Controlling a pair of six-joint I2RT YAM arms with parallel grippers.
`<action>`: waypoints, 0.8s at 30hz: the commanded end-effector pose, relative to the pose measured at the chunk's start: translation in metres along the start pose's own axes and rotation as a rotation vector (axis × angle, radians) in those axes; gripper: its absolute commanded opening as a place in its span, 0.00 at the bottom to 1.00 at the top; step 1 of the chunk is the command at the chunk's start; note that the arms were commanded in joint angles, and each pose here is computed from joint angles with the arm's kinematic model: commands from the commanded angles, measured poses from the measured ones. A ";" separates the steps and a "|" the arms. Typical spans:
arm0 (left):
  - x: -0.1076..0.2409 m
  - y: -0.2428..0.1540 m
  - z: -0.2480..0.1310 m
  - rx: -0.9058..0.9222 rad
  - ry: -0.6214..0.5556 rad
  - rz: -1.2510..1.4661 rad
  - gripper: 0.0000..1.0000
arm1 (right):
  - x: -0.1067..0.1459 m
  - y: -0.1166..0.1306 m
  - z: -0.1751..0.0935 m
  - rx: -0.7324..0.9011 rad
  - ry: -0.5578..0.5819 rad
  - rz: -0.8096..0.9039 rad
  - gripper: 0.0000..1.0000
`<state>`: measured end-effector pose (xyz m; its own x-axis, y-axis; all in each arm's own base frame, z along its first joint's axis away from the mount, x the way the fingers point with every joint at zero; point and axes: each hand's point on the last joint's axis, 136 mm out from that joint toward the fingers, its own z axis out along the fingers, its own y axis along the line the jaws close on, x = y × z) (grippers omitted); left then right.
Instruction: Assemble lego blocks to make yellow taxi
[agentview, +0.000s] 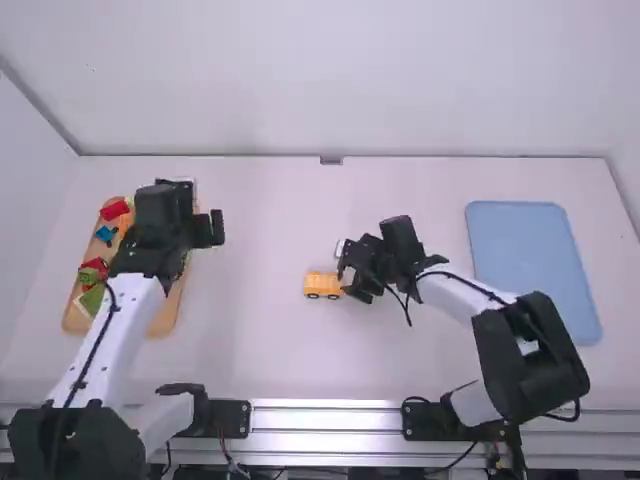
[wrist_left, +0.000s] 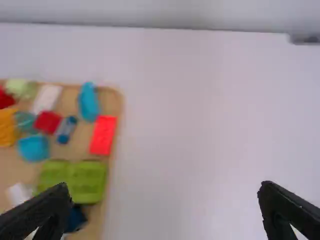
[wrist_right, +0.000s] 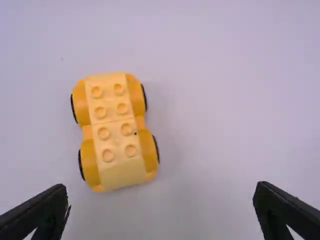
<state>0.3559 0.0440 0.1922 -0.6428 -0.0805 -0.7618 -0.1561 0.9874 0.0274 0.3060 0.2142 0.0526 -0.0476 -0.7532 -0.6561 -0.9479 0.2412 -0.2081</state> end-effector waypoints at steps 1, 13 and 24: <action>-0.032 0.044 -0.024 -0.210 -0.075 -0.073 0.99 | -0.008 -0.011 -0.008 0.057 0.003 -0.026 0.98; -0.096 0.130 -0.065 -0.329 -0.023 -0.134 0.99 | -0.021 -0.014 -0.007 0.080 -0.037 -0.049 0.99; -0.096 0.194 0.011 -0.188 0.294 -0.082 0.91 | -0.039 -0.007 -0.002 0.076 -0.076 -0.099 0.98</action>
<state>0.3787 0.2423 0.2760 -0.7604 -0.2956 -0.5783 -0.4457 0.8851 0.1337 0.3118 0.2357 0.0705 0.0509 -0.7424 -0.6680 -0.9261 0.2152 -0.3097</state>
